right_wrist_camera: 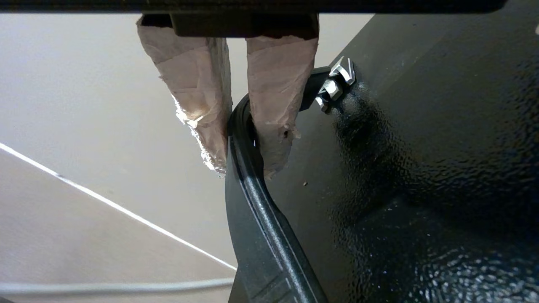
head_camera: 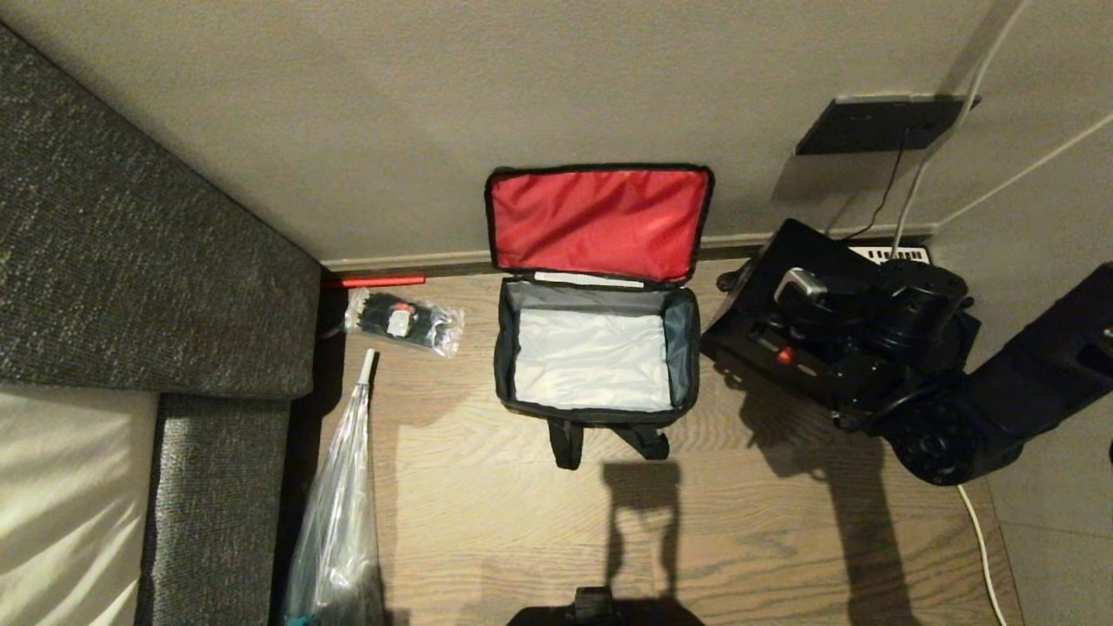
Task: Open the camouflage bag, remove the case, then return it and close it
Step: Release the handle
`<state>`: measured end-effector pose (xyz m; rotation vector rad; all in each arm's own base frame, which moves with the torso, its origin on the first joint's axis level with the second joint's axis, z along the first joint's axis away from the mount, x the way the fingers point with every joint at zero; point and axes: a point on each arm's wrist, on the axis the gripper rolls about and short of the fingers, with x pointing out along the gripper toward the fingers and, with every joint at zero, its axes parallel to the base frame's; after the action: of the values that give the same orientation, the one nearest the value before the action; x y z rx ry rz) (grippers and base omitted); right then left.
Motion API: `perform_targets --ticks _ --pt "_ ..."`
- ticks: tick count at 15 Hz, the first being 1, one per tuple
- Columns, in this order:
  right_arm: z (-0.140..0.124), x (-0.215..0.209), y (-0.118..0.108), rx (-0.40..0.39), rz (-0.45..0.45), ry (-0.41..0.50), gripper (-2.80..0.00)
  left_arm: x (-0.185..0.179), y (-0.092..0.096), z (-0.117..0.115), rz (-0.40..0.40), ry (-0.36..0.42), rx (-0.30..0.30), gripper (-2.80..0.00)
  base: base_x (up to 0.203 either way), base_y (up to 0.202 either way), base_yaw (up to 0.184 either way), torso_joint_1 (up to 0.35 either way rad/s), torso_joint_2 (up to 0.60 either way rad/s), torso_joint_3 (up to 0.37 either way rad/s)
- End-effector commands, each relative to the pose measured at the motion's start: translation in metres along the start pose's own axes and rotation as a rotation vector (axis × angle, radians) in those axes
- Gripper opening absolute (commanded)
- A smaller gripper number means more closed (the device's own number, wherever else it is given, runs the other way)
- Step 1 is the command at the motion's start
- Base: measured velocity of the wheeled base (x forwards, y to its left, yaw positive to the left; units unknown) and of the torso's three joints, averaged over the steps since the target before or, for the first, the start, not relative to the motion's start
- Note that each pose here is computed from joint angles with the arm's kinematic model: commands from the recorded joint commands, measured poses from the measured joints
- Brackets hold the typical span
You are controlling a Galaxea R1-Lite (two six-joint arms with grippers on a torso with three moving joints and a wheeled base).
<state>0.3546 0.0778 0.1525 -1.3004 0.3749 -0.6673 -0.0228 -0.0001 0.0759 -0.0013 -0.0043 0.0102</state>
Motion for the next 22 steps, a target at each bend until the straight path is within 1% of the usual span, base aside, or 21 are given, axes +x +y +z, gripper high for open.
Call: perform_targets --ticks 1,4,7,10,13,16,18,19,20,22 --pt "0.008 0.008 0.026 -0.027 0.020 0.010 -2.80 0.000 0.000 0.000 0.001 0.001 0.000 -2.80 0.000 0.000 0.000 0.000 0.00 0.000" --pt "0.013 0.014 0.049 -0.027 0.041 0.015 -2.80 0.000 0.000 0.000 0.001 0.001 0.000 -2.80 0.000 0.000 0.000 0.000 0.00 0.000" --pt "0.020 0.023 0.066 -0.010 0.043 0.023 -2.80 0.000 0.000 0.000 0.001 0.001 0.000 -2.80 0.000 0.000 0.000 0.000 0.00 0.000" --pt "0.020 0.028 0.088 -0.018 0.061 0.035 -2.80 0.000 0.000 0.000 0.001 0.001 0.000 -2.80 0.000 0.000 0.000 0.000 0.00 0.000" --pt "0.024 0.033 0.099 -0.008 0.061 0.039 -2.80 0.000 0.000 0.000 0.001 0.001 0.000 -2.80 0.000 0.000 0.000 0.000 0.00 0.000" --pt "0.021 0.039 0.107 -0.012 0.064 0.054 -2.80 0.000 0.000 0.000 0.001 0.000 0.000 -2.80 0.000 0.000 0.000 0.000 0.00 0.000" --pt "0.021 0.040 0.107 0.009 0.063 0.055 -2.80 0.000 0.000 0.000 0.001 0.001 0.000 -2.80 0.000 0.000 0.000 0.000 0.00 0.000" --pt "0.020 0.039 0.106 0.003 0.065 0.056 -1.24 0.000 0.000 0.000 0.001 0.000 0.000 -2.80 0.000 0.000 0.000 0.000 0.00 0.000" --pt "0.020 0.039 0.106 -0.001 0.068 0.056 0.00 0.000 0.000 0.000 0.001 0.001 0.000 -2.80 0.000 0.000 0.000 0.000 0.00 0.000" --pt "0.019 0.039 0.109 -0.006 0.075 0.057 0.00 0.000 0.000 0.000 0.001 0.001 0.000 -2.80 0.000 0.000 0.000 0.000 0.00 0.000"
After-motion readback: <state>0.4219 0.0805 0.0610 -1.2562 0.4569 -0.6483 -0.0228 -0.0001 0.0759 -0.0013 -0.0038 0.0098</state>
